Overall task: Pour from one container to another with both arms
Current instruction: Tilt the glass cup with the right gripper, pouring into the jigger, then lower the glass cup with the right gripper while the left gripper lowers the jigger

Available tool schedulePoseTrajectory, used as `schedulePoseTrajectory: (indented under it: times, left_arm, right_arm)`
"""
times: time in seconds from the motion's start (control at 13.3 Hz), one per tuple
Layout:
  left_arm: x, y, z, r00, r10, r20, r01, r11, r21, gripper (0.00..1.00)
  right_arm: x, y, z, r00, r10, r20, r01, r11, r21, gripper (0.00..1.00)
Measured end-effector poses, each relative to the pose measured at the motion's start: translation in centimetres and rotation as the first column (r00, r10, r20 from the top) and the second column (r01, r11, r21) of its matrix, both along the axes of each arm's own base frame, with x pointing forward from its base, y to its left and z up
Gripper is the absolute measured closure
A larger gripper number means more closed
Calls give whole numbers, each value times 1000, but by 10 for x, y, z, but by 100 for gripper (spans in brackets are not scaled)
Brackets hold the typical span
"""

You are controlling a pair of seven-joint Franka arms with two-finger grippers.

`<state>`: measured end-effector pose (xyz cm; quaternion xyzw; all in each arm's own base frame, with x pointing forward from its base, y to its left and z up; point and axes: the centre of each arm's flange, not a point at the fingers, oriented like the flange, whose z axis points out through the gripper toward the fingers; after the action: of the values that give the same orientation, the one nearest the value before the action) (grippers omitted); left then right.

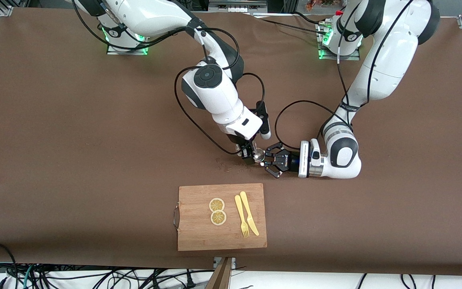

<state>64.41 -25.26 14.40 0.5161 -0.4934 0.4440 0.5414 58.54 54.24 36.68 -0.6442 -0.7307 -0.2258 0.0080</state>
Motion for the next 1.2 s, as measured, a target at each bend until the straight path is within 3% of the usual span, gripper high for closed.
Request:
schedulePoseTrajectory:
  times: [0.38,0.67,1.2]
  left_arm:
    - [0,0,0,1000,1,1,-1,1000,0,79]
    - [0,1,0,1000,2,2,-2,1000,0,79]
    - [5,20,2,1000,2,24,-1,1000,-19,79]
  right_arm:
    - [0,-1,13,1000,-15,7,15,1000,16,87]
    - [3,-6,36,995,-96,-34,99,991,89,87]
    - [32,-46,44,942,-214,-258,283,921,269,87]
